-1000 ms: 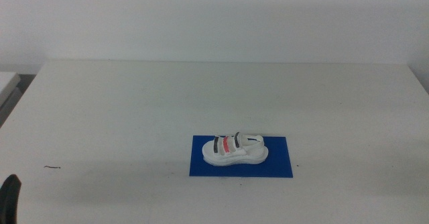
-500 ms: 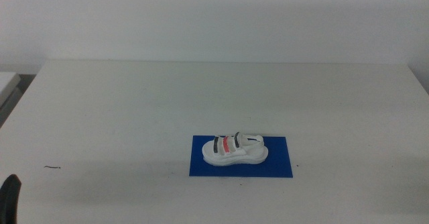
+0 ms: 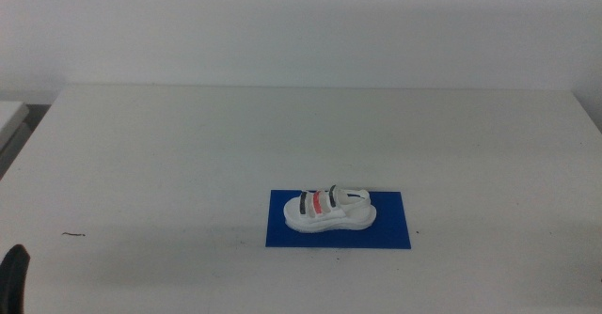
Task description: Use one arm to grab the shoe from the table and place it on the mat.
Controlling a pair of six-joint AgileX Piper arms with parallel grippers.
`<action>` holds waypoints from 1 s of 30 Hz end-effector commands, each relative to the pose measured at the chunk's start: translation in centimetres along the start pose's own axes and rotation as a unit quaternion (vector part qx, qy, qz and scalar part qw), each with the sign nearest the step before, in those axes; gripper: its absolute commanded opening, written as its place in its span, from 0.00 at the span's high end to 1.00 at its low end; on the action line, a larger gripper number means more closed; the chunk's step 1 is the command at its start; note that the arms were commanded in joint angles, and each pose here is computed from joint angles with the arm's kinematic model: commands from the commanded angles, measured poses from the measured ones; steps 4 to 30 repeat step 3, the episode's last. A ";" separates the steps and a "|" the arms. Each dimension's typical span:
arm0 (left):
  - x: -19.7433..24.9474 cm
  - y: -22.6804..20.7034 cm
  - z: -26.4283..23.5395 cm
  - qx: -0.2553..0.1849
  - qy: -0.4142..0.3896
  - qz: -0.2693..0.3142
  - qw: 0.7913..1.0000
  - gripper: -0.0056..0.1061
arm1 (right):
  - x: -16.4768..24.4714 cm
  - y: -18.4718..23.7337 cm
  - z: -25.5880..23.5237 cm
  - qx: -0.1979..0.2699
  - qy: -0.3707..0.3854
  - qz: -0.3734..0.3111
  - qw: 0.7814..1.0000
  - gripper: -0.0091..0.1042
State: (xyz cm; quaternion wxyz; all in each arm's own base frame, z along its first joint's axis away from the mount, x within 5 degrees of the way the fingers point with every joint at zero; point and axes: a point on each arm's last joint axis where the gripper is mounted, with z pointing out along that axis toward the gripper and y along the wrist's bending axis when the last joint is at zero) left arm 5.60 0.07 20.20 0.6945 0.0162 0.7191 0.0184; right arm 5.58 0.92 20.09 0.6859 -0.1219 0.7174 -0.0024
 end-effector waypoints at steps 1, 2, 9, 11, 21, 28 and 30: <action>-0.1 0.0 0.0 0.001 -0.003 -0.003 1.000 0.11 | 0.1 0.0 0.0 0.004 -0.001 0.002 1.000 0.21; -0.1 0.0 0.0 0.001 -0.003 -0.003 1.000 0.11 | 0.1 0.0 0.0 0.004 -0.001 0.002 1.000 0.21; -0.1 0.0 0.0 0.001 -0.003 -0.003 1.000 0.11 | 0.1 0.0 0.0 0.004 -0.001 0.002 1.000 0.21; -0.1 0.0 0.0 0.001 -0.003 -0.003 1.000 0.11 | 0.1 0.0 0.0 0.004 -0.001 0.002 1.000 0.21; -0.1 0.0 0.0 0.001 -0.003 -0.003 1.000 0.11 | 0.1 0.0 0.0 0.004 -0.001 0.002 1.000 0.21; -0.1 0.0 0.0 0.001 -0.003 -0.003 1.000 0.11 | 0.1 0.0 0.0 0.004 -0.001 0.002 1.000 0.21; -0.1 0.0 0.0 0.001 -0.003 -0.003 1.000 0.11 | 0.1 0.0 0.0 0.004 -0.001 0.002 1.000 0.21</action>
